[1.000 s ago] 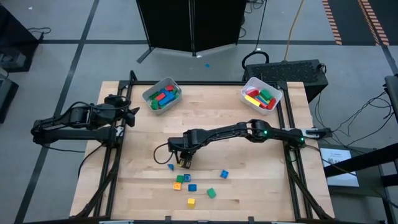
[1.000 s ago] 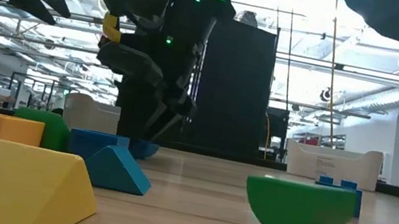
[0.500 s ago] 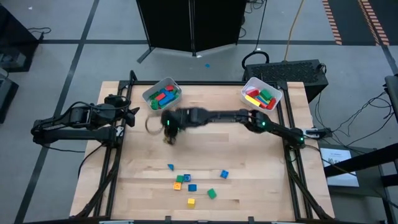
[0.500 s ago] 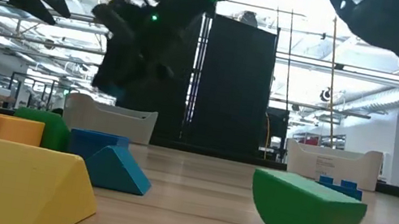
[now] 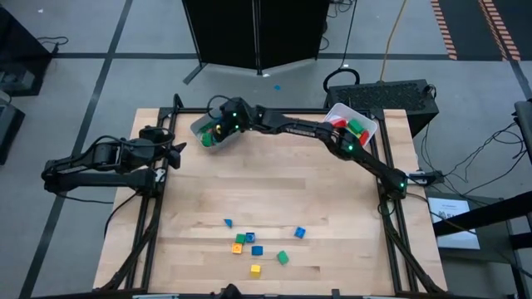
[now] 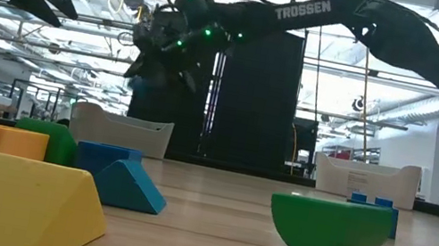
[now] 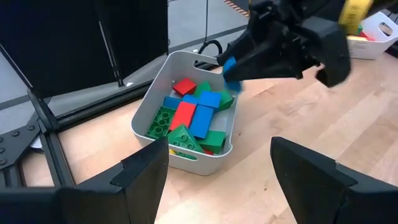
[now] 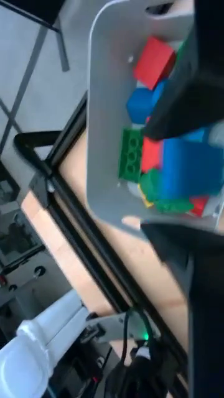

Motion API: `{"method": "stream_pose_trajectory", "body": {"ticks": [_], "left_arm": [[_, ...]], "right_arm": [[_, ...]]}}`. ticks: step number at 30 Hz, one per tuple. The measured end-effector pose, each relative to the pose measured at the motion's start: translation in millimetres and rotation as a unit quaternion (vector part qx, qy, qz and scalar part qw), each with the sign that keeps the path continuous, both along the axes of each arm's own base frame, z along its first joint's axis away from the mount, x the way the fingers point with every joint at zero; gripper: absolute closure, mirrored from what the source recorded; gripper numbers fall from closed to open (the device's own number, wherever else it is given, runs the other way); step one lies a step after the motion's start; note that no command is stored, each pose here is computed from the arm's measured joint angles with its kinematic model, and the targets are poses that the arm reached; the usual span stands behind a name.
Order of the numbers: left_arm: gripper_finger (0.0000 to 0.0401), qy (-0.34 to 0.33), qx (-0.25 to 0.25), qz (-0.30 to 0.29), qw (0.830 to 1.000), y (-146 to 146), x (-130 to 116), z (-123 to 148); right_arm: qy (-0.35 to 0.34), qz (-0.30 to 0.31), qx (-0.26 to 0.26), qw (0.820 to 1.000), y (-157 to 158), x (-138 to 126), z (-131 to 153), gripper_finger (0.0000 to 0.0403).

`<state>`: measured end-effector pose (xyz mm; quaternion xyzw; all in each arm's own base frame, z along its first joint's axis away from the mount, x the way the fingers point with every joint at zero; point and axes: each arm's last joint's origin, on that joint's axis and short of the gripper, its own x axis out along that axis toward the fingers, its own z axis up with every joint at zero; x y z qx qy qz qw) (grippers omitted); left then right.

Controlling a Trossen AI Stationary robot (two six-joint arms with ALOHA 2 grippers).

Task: Sort blocks by size
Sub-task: Put the triangular blue block into the gray bin

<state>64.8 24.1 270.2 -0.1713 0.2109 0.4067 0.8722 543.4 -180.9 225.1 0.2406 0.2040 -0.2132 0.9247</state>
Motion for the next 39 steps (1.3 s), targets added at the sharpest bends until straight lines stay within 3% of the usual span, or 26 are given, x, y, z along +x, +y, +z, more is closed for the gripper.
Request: {"method": "stream_pose_trajectory", "body": {"ticks": [3,6,9,12,15,18,22,26,32,39], "left_arm": [[0.0120,0.000,0.000,0.000,1.000,0,0,0],[0.0120,0.000,0.000,0.000,1.000,0,0,0],[0.0120,0.000,0.000,0.000,1.000,0,0,0],[0.0120,-0.001,-0.001,0.001,1.000,0,0,0],[0.0120,-0.001,-0.001,0.001,1.000,0,0,0],[0.0120,-0.001,-0.001,0.001,1.000,0,0,0],[0.0120,-0.001,-0.001,0.001,1.000,0,0,0],[0.0120,-0.001,-0.001,0.000,1.000,0,0,0],[0.0120,0.000,0.000,0.000,1.000,0,0,0],[0.0120,0.000,-0.003,-0.003,1.000,0,0,0]], "right_arm": [[0.006,0.000,0.015,1.000,-4,-2,-2,0.0106],[-0.003,0.000,0.021,1.000,-4,-2,0,0.0069],[-0.025,0.051,0.053,0.997,-1,-2,8,0.0072],[-0.038,0.159,0.106,0.981,20,-1,18,0.0089],[0.013,0.246,0.140,0.959,75,5,13,0.0105],[0.098,0.295,0.112,0.944,134,6,-7,0.0110],[0.182,0.314,0.004,0.932,198,5,-29,0.0113],[0.220,0.314,-0.048,0.923,240,3,-47,0.0113],[0.211,0.275,-0.041,0.937,257,6,-53,0.0113],[0.233,0.262,-0.022,0.936,267,5,-72,0.0113]]}}
